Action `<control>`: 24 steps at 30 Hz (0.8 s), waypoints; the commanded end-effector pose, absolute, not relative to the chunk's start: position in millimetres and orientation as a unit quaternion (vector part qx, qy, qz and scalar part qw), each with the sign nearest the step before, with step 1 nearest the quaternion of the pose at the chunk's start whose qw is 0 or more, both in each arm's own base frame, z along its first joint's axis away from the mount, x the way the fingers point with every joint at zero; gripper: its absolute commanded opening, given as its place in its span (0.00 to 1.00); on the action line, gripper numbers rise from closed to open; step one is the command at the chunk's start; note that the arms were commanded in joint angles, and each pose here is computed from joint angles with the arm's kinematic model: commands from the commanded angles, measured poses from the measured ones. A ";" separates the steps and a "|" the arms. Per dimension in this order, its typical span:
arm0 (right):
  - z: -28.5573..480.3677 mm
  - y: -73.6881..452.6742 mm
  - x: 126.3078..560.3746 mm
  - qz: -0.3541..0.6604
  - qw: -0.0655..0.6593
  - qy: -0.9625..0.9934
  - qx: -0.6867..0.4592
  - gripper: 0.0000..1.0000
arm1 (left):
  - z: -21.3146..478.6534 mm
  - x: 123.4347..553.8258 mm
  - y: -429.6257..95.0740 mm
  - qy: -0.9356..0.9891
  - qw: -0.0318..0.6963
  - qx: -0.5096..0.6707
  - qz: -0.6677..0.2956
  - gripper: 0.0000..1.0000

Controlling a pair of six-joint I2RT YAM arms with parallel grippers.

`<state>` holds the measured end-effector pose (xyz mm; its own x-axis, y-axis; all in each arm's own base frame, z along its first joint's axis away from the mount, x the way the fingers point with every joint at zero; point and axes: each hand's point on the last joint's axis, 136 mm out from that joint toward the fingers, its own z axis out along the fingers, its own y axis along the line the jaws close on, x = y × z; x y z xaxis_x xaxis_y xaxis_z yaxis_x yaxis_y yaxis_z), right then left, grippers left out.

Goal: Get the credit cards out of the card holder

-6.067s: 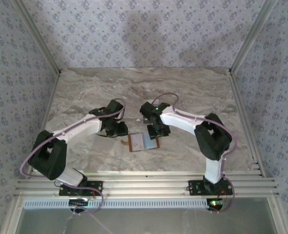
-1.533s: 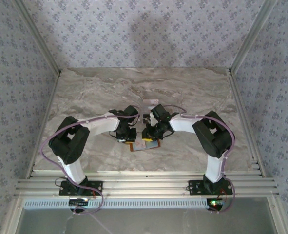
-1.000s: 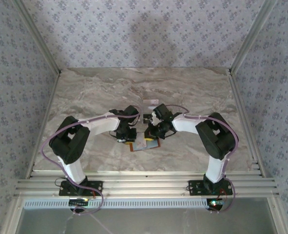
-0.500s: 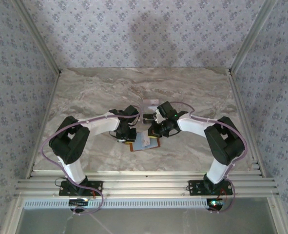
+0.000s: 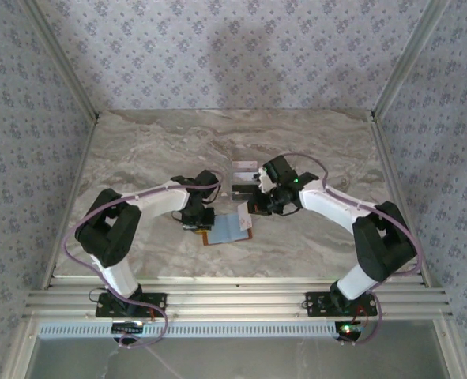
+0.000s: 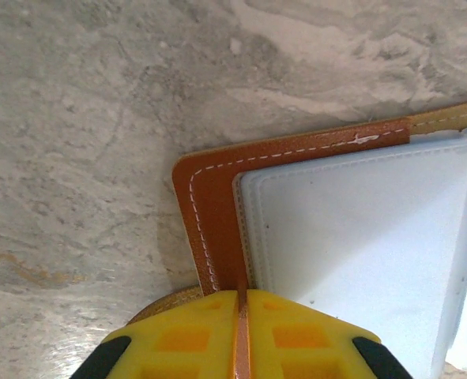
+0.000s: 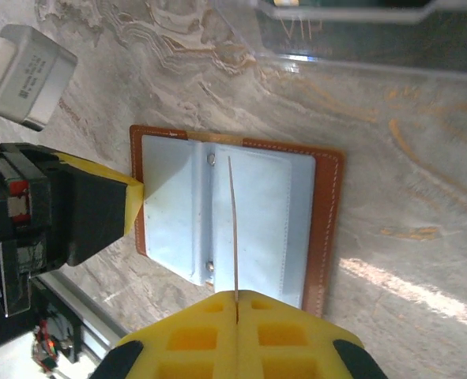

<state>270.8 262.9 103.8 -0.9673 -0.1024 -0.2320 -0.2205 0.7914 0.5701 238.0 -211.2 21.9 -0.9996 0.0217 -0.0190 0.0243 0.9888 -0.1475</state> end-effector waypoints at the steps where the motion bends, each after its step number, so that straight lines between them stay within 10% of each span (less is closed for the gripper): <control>1: 124.5 251.1 275.1 0.272 0.138 0.939 -0.157 0.00 | 27.9 233.6 -197.5 0.998 0.011 0.017 -0.058 0.14; 24: 157.7 209.8 331.5 0.034 0.155 0.808 -0.568 0.00 | 69.5 253.5 -189.8 0.985 0.093 -0.033 -0.138 0.25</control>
<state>329.3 220.8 154.9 -0.4394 -0.8156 -0.3764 -0.8673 0.4943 -0.0584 250.4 -190.7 58.8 -0.9870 -0.0555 -0.1510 -0.0189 0.9721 -0.2336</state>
